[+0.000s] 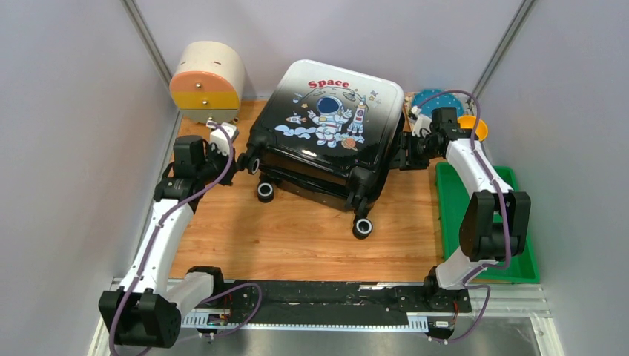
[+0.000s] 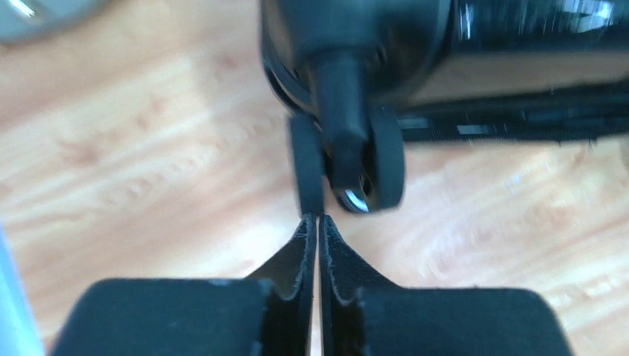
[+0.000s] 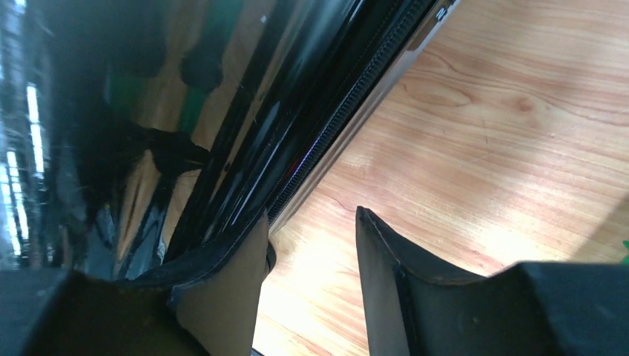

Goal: Open, take out, and arrange the luggage

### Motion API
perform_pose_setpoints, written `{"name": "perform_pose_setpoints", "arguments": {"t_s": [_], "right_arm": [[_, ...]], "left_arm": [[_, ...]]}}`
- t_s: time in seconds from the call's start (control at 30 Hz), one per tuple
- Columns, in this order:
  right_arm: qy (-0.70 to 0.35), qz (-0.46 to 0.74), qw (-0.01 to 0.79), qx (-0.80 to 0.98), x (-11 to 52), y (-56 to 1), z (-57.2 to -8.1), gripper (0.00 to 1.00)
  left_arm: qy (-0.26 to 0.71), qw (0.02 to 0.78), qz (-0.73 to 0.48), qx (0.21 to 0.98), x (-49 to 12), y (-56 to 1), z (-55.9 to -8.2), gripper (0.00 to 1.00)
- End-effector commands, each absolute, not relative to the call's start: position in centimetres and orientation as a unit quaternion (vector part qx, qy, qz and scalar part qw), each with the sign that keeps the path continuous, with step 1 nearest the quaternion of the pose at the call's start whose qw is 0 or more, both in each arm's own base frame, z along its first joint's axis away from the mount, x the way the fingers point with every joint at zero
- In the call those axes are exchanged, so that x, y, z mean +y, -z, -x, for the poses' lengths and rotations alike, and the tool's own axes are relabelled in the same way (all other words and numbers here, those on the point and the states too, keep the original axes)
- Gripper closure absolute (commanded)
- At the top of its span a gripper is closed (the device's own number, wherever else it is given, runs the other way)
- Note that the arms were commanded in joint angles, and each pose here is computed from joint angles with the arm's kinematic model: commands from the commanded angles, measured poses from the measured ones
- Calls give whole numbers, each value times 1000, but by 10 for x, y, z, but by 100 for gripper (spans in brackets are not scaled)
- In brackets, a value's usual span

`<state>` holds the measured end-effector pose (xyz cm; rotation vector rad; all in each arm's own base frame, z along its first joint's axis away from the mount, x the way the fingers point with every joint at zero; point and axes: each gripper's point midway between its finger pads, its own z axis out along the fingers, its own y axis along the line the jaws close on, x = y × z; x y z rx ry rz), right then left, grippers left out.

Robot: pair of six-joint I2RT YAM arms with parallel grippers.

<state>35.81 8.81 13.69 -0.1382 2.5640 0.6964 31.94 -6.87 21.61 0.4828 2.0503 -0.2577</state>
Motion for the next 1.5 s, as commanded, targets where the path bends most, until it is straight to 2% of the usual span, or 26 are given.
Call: {"name": "perform_pose_setpoints", "arguments": {"t_s": [0.0, 0.03, 0.1, 0.13, 0.23, 0.3, 0.33, 0.4, 0.53, 0.77, 1.03, 1.13, 1.17, 1.2, 1.27, 1.3, 1.37, 1.4, 1.43, 1.47], "right_arm": [[-263, 75, 287, 918, 91, -167, -375, 48], [-265, 83, 295, 914, 92, -174, -371, 47], [-260, 107, 312, 907, 91, -183, -368, 44], [-256, 108, 326, 904, 87, -193, -367, 43], [-256, 107, 344, 897, 76, -206, -367, 40], [-253, 119, 351, 894, 70, -214, -366, 37], [-250, 116, 348, 896, 65, -214, -364, 35], [-253, 118, 352, 893, 63, -219, -362, 28], [-247, 117, 357, 893, 53, -221, -365, 21], [-245, 110, 367, 890, 48, -230, -377, 20], [-248, 104, 363, 892, 48, -227, -376, 20], [-246, 101, 363, 893, 47, -226, -378, 20], [-246, 101, 363, 893, 46, -226, -378, 20], [-245, 100, 363, 894, 46, -226, -377, 20], [-242, 99, 365, 894, 45, -226, -379, 20], [-238, 98, 366, 894, 44, -226, -378, 20], [-235, 100, 367, 894, 43, -226, -379, 20], [-230, 100, 369, 895, 41, -227, -378, 20], [-228, 101, 371, 895, 41, -228, -378, 20], [-223, 105, 374, 894, 40, -229, -378, 20]], "left_arm": [[124, 374, -191, 899, -68, -158, -277, 100], [122, 376, -187, 899, -67, -160, -280, 99], [126, 382, -182, 897, -67, -169, -287, 74], [135, 393, -169, 894, -69, -177, -291, 55], [143, 435, -153, 876, -67, -201, -300, 35], [148, 457, -174, 860, -71, -224, -304, 29], [145, 447, -187, 862, -71, -225, -302, 20], [158, 448, -211, 854, -77, -240, -301, 18], [179, 423, -228, 858, -84, -239, -299, 17], [186, 402, -226, 868, -95, -237, -332, 16], [150, 362, -230, 891, -102, -201, -349, 15], [144, 353, -230, 896, -106, -192, -349, 15], [142, 351, -227, 897, -106, -189, -349, 19], [140, 350, -222, 899, -105, -186, -350, 28], [143, 338, -210, 906, -105, -180, -350, 40], [141, 332, -209, 909, -105, -177, -349, 52], [135, 326, -211, 912, -102, -172, -345, 68], [126, 326, -216, 912, -98, -170, -344, 90], [121, 331, -223, 909, -96, -172, -341, 98], [113, 324, -225, 912, -92, -166, -336, 100]]}}
